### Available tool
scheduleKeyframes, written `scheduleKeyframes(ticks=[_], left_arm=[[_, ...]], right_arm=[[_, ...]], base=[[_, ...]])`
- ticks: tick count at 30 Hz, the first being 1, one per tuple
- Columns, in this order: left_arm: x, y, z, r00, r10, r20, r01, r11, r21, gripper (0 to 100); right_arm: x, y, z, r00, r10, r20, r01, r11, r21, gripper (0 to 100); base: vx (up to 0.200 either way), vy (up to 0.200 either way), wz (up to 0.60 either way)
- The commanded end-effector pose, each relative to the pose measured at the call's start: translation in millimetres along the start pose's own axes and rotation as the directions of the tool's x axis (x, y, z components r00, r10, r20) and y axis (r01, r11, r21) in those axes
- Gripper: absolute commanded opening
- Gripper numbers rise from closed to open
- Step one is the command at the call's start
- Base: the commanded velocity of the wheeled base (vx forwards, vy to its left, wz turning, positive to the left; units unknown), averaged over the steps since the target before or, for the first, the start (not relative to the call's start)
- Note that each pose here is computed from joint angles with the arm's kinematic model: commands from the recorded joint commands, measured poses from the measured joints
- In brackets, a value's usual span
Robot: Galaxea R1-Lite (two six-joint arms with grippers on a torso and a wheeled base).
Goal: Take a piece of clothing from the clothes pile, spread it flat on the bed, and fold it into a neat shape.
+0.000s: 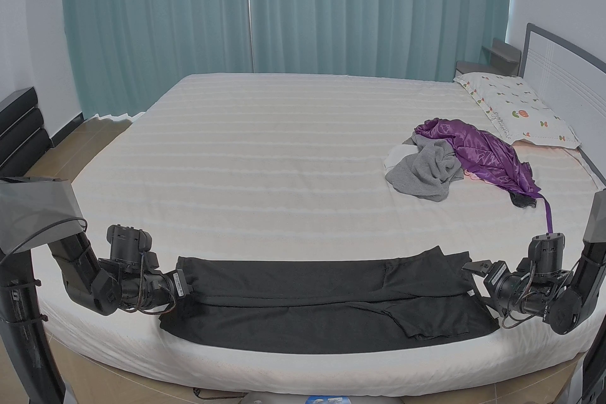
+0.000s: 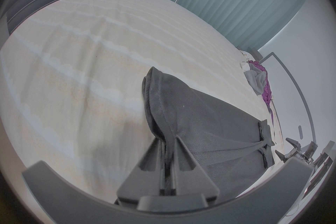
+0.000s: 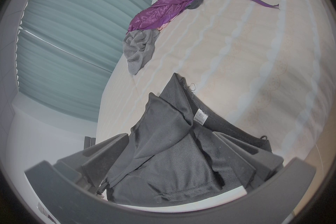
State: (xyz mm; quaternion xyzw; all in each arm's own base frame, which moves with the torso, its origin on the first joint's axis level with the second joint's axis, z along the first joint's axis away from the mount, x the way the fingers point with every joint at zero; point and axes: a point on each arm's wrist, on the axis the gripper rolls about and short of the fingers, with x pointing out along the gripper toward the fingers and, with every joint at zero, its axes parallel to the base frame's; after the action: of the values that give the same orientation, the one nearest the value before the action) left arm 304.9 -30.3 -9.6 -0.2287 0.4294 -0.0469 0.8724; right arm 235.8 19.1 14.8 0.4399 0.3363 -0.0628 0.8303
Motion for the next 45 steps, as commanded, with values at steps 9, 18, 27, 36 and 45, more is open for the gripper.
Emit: scheduleKeyframes(ticks=[9, 18, 27, 36, 45], left_arm=[[-6, -3, 4, 1.0, -0.01, 0.022, 0.01, 1.0, -0.009, 0], [-4, -6, 10, 0.999, -0.018, 0.042, 0.021, 0.998, -0.054, 0], [-2, -13, 26, 0.994, -0.044, 0.098, 0.058, 0.988, -0.142, 0], [-12, -26, 26, 0.991, -0.069, 0.117, 0.086, 0.986, -0.146, 0], [-27, -49, 27, 0.983, -0.102, 0.155, 0.122, 0.985, -0.12, 0]], right_arm=[[-3, 1, 3, 1.0, 0.013, 0.012, -0.013, 1.0, 0.003, 100], [-3, 1, 3, 1.0, 0.012, 0.014, -0.012, 1.0, 0.003, 100], [-3, 2, 3, 1.0, 0.017, 0.014, -0.017, 1.0, 0.0, 100], [-4, 3, 2, 0.999, 0.036, 0.023, -0.035, 0.999, -0.007, 100], [-5, 3, 1, 0.999, 0.037, 0.021, -0.037, 0.999, -0.009, 100]], base=[[0.0, 0.0, 0.0], [-0.111, 0.0, 0.0], [0.0, 0.0, 0.0], [0.0, -0.111, 0.0], [0.0, -0.2, 0.0]])
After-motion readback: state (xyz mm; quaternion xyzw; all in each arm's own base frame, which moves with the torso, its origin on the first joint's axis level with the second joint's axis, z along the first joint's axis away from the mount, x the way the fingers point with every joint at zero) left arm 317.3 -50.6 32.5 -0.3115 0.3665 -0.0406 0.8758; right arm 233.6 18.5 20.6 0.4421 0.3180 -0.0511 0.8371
